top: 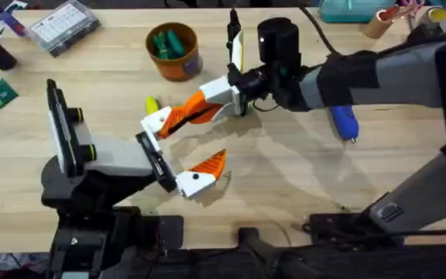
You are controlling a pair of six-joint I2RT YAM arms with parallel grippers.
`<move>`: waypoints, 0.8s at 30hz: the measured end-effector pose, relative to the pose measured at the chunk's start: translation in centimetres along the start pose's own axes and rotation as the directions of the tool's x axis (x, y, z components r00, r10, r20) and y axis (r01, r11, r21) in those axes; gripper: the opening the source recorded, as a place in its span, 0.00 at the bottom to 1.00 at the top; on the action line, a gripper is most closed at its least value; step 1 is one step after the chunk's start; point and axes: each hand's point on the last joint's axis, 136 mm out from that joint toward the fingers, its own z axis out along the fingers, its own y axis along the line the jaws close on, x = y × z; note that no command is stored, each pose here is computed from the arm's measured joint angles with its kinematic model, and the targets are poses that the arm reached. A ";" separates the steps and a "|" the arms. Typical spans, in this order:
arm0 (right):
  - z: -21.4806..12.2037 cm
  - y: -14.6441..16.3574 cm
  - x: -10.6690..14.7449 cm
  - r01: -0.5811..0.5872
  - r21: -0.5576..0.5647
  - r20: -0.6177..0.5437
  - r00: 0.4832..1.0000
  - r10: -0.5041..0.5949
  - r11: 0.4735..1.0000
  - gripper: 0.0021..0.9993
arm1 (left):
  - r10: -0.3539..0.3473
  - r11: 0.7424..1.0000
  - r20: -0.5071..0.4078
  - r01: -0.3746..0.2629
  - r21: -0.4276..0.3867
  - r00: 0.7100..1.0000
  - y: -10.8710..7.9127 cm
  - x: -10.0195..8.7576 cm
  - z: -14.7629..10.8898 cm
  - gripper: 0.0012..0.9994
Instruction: Pick up the gripper from the table and insert it into the empty holder that is missing its gripper. Then pick up a screw, insert it into the mounting hole, and use the screwdriver to tighten it. Finally, clean up the table by picking up the vegetable and placing it into the bucket.
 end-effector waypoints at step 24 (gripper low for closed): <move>1.6 1.2 -1.3 0.029 0.032 0.107 0.994 -0.032 0.999 0.01 | 0.024 0.993 0.015 -0.022 -0.117 1.000 2.0 -0.4 -0.2 0.99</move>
